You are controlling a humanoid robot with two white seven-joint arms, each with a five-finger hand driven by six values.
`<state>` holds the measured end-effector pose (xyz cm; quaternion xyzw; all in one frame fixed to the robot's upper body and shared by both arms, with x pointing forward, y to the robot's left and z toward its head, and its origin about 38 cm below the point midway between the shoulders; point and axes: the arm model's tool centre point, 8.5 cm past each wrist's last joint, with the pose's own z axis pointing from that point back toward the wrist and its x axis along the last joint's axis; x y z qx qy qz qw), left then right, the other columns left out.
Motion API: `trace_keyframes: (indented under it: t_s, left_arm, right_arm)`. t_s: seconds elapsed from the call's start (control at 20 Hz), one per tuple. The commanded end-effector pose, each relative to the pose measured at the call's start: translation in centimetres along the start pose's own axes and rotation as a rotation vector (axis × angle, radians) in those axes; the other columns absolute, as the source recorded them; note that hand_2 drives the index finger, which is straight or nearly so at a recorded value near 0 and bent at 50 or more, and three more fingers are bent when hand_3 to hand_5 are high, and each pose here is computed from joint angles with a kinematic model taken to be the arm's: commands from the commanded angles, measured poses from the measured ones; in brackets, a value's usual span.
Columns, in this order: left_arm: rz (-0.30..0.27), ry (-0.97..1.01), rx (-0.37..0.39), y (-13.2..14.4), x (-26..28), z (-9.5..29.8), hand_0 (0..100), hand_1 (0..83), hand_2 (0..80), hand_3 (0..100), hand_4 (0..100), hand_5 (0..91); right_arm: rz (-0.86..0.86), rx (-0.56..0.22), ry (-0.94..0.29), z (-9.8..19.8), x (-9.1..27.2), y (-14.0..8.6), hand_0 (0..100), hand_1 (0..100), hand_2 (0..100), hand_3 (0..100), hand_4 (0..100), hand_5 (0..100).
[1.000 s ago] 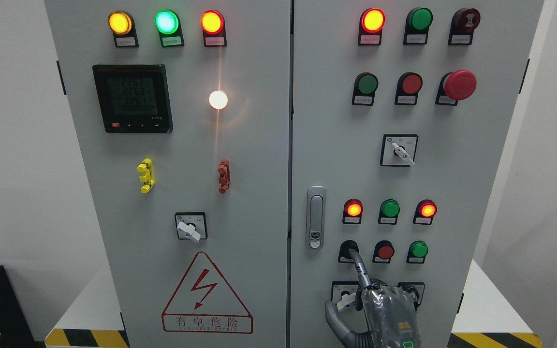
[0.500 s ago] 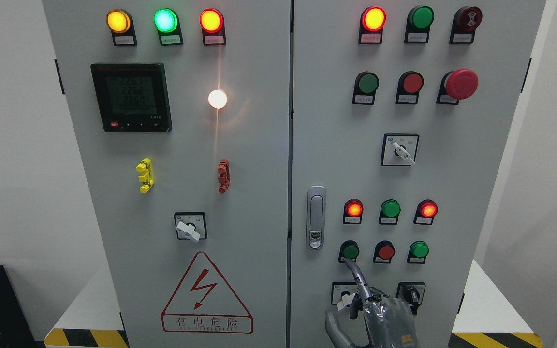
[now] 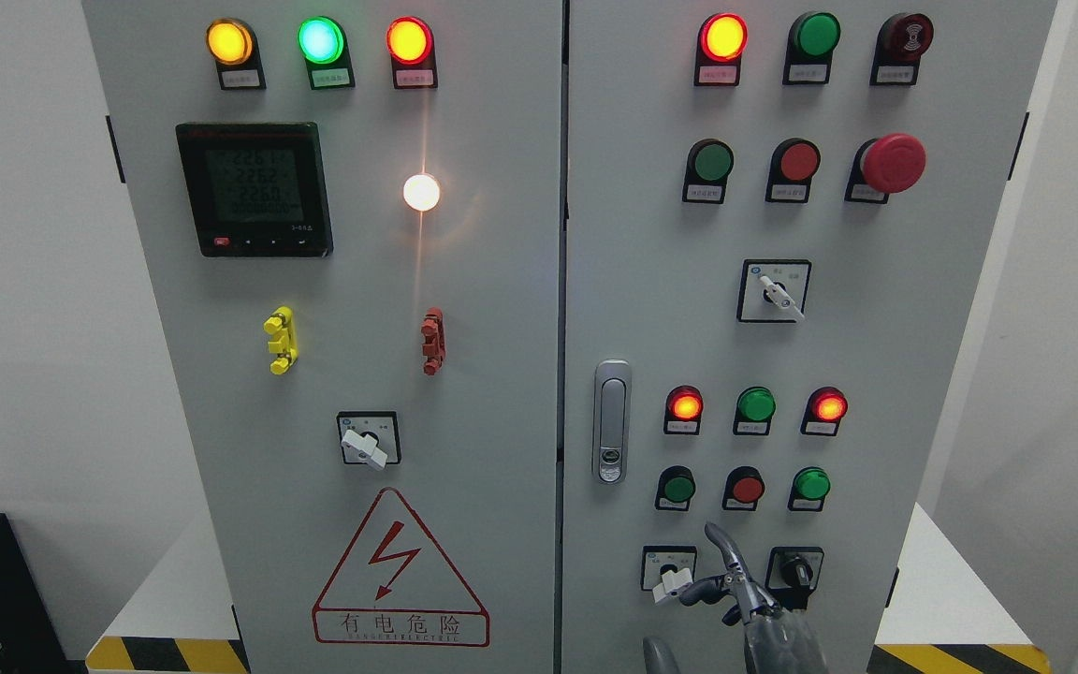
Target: Press green start button
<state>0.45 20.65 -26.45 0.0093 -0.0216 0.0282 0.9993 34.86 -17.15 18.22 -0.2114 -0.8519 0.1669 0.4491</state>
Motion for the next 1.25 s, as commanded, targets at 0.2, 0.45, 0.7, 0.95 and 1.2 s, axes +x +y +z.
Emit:
trace_keyframes:
  t_s: [0.2, 0.45, 0.7, 0.95, 1.2]
  left_arm:
    - [0.000, -0.050, -0.005, -0.2, 2.4, -0.1, 12, 55.6, 0.0, 0, 0, 0.0]
    - [0.000, -0.050, -0.005, -0.2, 2.4, -0.1, 12, 55.6, 0.0, 0, 0, 0.0]
    - [-0.001, -0.050, -0.004, -0.1, 2.4, -0.1, 12, 55.6, 0.0, 0, 0, 0.0]
    - [0.000, -0.050, -0.005, -0.2, 2.4, -0.1, 12, 55.6, 0.0, 0, 0, 0.0]
    - [0.000, -0.050, -0.005, -0.2, 2.4, -0.1, 12, 55.6, 0.0, 0, 0, 0.0]
  right_arm:
    - [-0.493, -0.029, 0.007, 2.1, 3.6, -2.5, 0, 16, 0, 18, 15, 17]
    - [-0.530, -0.021, 0.009, 2.5, 3.8, -2.7, 0, 10, 0, 4, 0, 0]
    - [-0.530, -0.017, 0.021, 2.7, 3.7, -2.6, 0, 8, 0, 0, 0, 0]
    - [-0.532, -0.005, 0.032, 2.8, 3.6, -2.5, 0, 8, 0, 0, 0, 0]
    - [-0.528, -0.005, 0.034, 2.8, 3.6, -2.5, 0, 8, 0, 0, 0, 0]
